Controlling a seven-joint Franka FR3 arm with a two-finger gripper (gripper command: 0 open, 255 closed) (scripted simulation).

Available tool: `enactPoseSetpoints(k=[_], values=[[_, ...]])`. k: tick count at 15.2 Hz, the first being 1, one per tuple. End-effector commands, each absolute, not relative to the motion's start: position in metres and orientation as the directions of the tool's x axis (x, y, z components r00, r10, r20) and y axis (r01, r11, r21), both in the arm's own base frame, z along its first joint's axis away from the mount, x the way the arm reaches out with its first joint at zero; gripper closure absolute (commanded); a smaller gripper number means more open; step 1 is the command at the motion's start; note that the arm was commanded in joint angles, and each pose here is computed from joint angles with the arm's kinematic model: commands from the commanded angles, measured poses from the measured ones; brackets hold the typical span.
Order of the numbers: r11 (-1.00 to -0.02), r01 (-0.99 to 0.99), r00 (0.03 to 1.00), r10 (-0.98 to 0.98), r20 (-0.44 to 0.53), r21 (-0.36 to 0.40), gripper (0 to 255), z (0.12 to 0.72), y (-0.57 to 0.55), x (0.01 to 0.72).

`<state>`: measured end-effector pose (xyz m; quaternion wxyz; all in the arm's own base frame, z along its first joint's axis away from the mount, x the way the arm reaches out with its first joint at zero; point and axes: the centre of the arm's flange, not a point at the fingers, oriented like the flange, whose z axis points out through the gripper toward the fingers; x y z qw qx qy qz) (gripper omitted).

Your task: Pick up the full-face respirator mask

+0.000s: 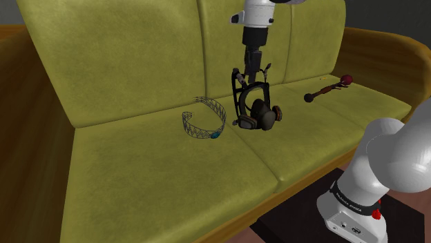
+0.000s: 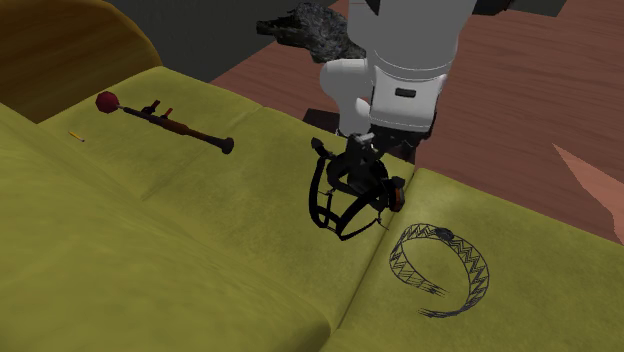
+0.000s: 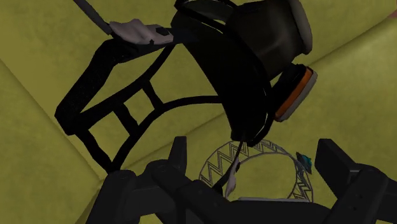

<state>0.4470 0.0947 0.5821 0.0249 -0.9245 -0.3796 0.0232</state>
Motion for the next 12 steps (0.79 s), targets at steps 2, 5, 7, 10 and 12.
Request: enactPoseSetpoints(k=[2,5,7,10,12], values=[[-0.706,0.705,0.707,0.707,-0.024,-0.064,0,0.566,0.096,0.448],[-0.706,0.705,0.707,0.707,-0.024,-0.064,0,0.553,0.096,0.448],[-0.706,0.705,0.707,0.707,-0.024,-0.064,255,0.553,0.096,0.448],[-0.707,0.705,0.707,0.707,-0.024,-0.064,255,0.553,0.096,0.448],[-0.707,0.705,0.707,0.707,-0.024,-0.064,255,0.553,0.096,0.448]])
